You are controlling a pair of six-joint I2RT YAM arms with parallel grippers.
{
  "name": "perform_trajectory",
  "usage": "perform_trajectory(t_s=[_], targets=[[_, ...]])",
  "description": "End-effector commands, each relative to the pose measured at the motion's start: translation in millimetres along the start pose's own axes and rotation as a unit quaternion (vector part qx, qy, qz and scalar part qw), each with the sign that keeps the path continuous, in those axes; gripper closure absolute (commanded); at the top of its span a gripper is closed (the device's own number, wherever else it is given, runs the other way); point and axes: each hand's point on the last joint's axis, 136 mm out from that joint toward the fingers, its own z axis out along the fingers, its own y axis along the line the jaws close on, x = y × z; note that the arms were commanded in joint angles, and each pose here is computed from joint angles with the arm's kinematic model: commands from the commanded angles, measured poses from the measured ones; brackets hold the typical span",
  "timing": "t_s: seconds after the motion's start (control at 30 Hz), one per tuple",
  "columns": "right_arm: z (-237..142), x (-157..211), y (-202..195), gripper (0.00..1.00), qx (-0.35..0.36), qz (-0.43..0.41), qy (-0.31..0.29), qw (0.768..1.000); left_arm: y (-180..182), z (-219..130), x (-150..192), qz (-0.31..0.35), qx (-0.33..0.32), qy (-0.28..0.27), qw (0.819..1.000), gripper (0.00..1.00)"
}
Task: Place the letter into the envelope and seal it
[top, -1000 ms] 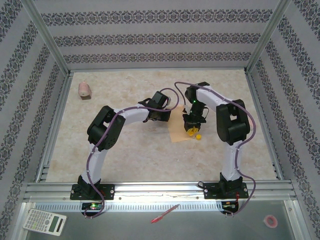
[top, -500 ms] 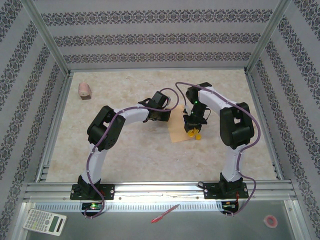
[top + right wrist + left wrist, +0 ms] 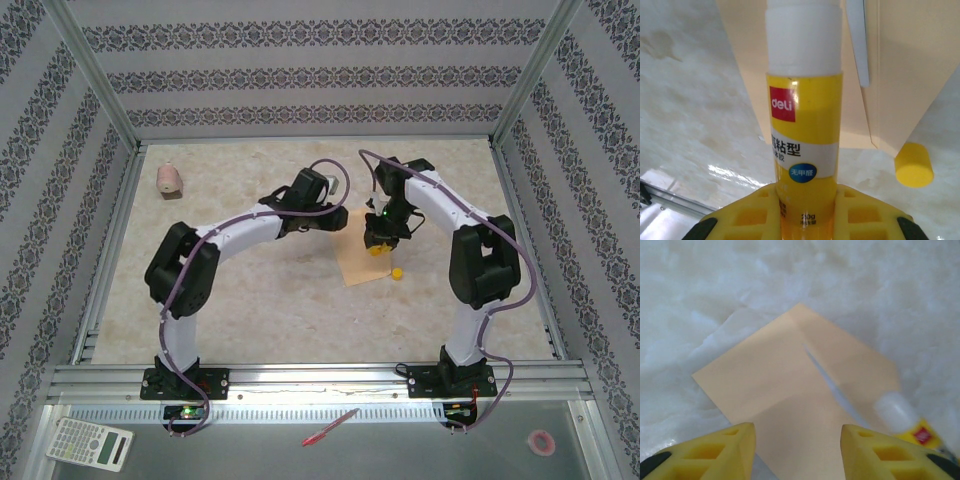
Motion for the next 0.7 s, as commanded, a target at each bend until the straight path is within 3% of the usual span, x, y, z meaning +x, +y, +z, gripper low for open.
perform_trajectory(t_s=[0.0, 0.3, 0.43, 0.67], targets=[[-26, -17, 23, 0.96, -0.030, -0.006, -0.067, 0.997, -12, -26, -9, -0.003, 0.018, -0.019, 1.000, 0.41], [-57, -39, 51, 0.95, -0.082, -0.044, -0.169, 0.981, -6, -105, -37, -0.079, 0.097, -0.096, 0.988, 0.12], [-70, -42, 74, 0.95, -0.127, -0.082, -0.209, 0.966, -3, -142, -50, -0.125, 0.163, -0.144, 0.968, 0.07], [-83, -34, 123, 0.94, -0.210, -0.164, -0.251, 0.931, -17, -169, -56, -0.133, 0.237, -0.157, 0.950, 0.07]])
